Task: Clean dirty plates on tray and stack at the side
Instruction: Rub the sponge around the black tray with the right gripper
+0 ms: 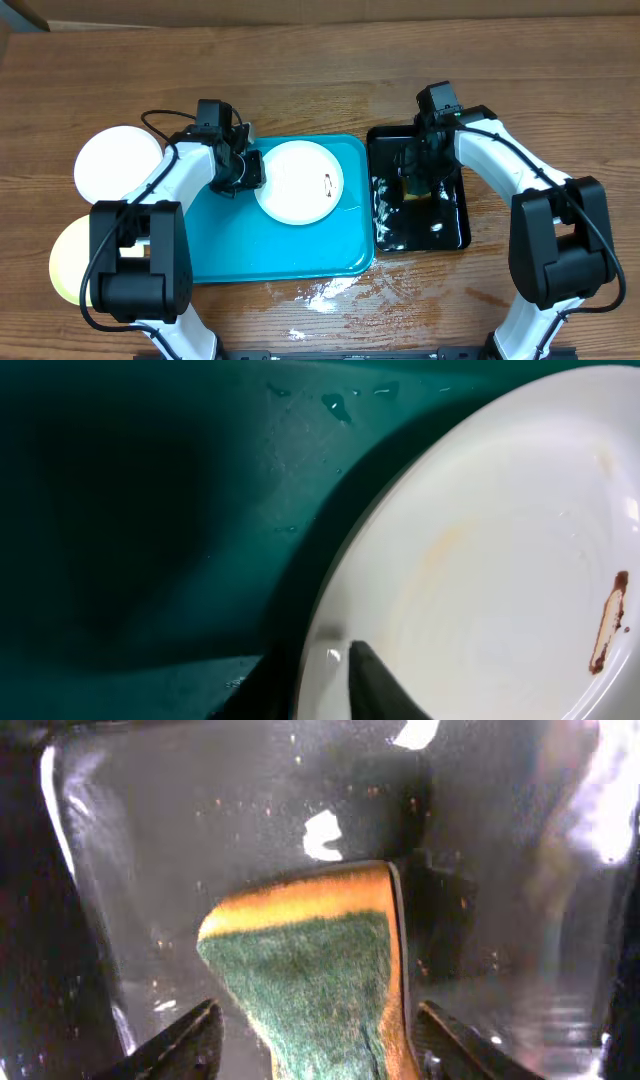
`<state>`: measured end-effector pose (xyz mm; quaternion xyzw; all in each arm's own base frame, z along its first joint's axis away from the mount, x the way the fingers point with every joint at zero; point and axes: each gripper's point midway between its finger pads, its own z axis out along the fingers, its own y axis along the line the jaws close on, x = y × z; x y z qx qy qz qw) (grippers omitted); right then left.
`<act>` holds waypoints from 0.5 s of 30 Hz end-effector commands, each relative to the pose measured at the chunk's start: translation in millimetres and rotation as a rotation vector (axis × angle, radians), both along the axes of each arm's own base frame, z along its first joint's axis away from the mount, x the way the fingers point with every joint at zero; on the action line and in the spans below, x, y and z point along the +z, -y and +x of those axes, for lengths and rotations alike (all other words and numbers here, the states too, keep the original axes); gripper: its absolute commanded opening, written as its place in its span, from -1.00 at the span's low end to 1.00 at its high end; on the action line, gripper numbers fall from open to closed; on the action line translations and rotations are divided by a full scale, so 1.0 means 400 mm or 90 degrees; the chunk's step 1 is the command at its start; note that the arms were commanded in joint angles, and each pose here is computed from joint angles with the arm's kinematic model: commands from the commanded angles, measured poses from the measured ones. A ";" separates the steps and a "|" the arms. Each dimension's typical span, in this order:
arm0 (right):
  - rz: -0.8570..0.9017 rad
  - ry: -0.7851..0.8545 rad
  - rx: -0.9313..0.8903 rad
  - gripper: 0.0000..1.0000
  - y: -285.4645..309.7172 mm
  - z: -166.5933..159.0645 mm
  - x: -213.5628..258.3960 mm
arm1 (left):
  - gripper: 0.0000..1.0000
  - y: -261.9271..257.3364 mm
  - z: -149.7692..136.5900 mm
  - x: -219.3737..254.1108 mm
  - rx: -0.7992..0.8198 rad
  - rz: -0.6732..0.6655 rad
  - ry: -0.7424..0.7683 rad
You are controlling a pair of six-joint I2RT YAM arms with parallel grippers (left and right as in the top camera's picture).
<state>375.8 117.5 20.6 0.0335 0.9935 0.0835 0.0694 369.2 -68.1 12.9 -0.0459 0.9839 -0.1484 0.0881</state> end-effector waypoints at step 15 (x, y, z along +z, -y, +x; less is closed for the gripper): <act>-0.006 0.009 -0.004 0.10 0.012 -0.007 -0.016 | -0.73 -0.002 -0.024 -0.040 0.003 0.141 -0.014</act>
